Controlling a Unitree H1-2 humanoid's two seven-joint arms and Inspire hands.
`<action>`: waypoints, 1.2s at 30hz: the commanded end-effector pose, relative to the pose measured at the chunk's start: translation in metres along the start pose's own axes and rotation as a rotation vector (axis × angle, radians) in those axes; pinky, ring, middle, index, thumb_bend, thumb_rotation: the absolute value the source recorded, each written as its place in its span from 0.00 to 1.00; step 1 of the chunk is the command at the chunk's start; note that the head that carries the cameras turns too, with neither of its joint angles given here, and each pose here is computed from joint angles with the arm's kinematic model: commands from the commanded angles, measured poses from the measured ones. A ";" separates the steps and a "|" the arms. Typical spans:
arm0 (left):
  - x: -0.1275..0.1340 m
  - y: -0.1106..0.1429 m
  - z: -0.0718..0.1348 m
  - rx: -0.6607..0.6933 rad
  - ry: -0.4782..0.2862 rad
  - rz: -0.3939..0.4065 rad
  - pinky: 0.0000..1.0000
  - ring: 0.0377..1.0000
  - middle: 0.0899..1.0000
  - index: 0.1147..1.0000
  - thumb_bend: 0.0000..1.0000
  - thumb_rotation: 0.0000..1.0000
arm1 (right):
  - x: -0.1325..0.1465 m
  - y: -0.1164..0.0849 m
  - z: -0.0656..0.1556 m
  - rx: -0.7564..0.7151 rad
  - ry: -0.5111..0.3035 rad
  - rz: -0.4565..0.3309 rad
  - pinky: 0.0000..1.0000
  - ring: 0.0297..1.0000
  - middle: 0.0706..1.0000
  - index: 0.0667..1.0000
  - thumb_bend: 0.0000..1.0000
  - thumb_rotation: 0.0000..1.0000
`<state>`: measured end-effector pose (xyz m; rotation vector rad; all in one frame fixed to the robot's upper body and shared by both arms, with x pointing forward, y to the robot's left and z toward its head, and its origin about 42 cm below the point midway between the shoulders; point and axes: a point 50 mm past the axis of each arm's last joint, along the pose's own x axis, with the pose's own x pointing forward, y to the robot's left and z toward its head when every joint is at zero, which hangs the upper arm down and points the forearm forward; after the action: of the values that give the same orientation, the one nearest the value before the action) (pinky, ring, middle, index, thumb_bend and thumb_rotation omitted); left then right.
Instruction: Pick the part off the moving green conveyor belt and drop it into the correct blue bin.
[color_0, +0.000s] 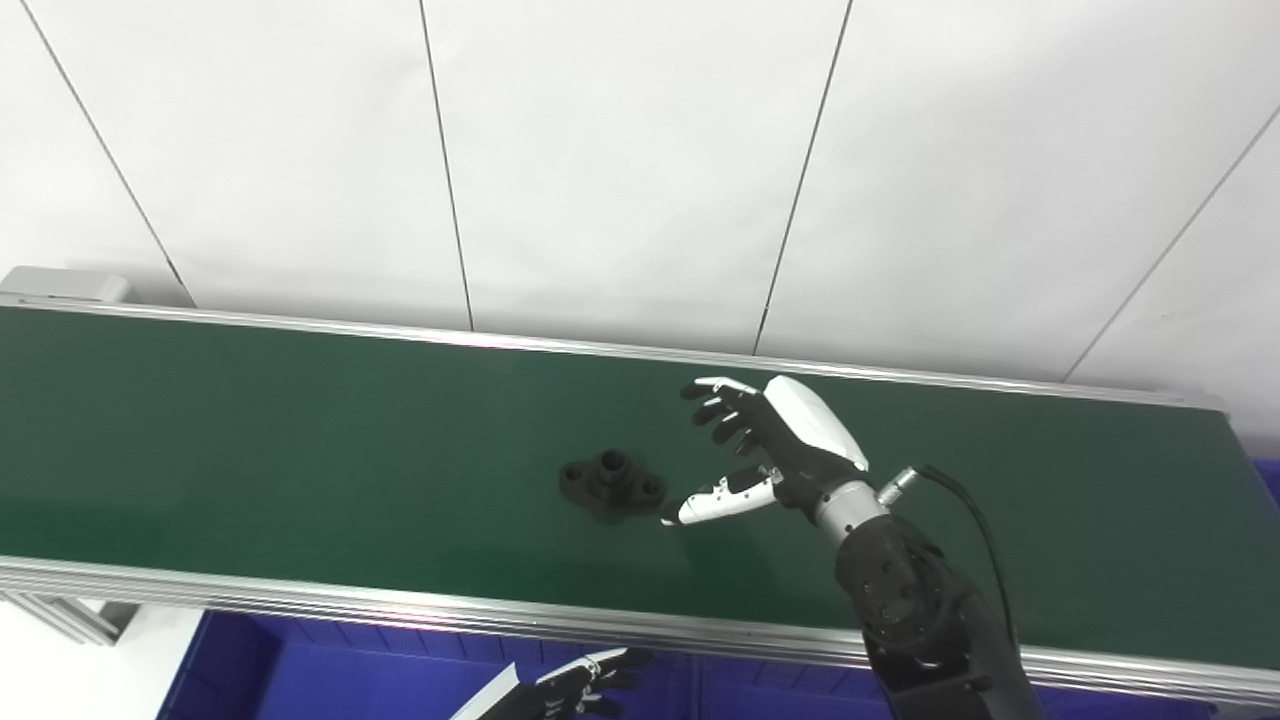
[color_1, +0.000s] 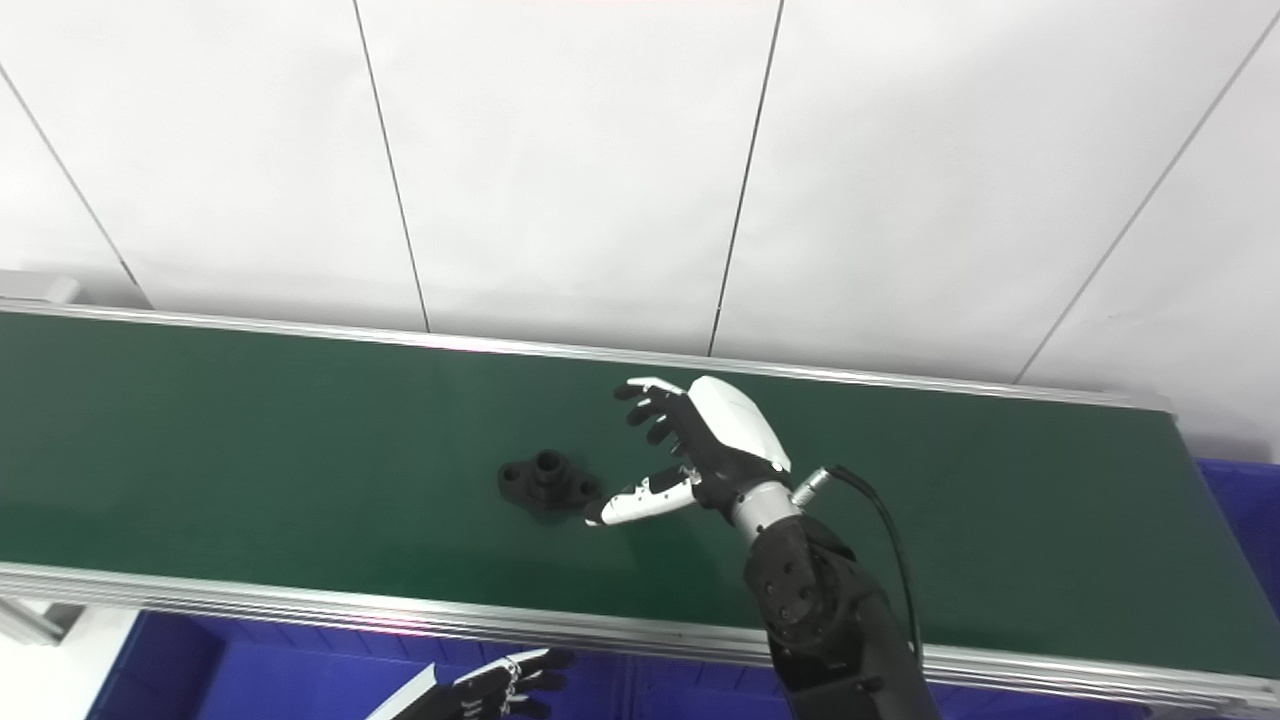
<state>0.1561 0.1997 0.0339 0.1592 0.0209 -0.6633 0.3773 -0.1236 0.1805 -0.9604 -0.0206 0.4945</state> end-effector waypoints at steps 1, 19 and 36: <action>0.003 0.001 0.008 0.011 -0.064 0.000 0.82 0.90 0.93 0.88 0.45 0.26 | 0.007 -0.017 0.016 -0.060 -0.087 -0.049 0.61 0.69 0.73 0.80 0.81 0.25; 0.002 -0.003 0.012 0.008 -0.072 0.002 0.81 0.89 0.93 0.89 0.43 0.22 | 0.021 0.003 0.004 -0.175 -0.049 0.032 0.66 0.71 0.73 0.81 0.80 0.17; 0.001 -0.004 0.022 0.009 -0.073 0.010 0.80 0.89 0.93 0.88 0.42 0.16 | 0.022 0.028 -0.019 -0.324 -0.006 0.131 0.38 0.43 0.51 0.64 0.54 0.00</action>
<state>0.1525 0.1953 0.0480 0.1529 -0.0209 -0.6635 0.3937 -0.1246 0.1433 -1.2729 -0.0303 0.5701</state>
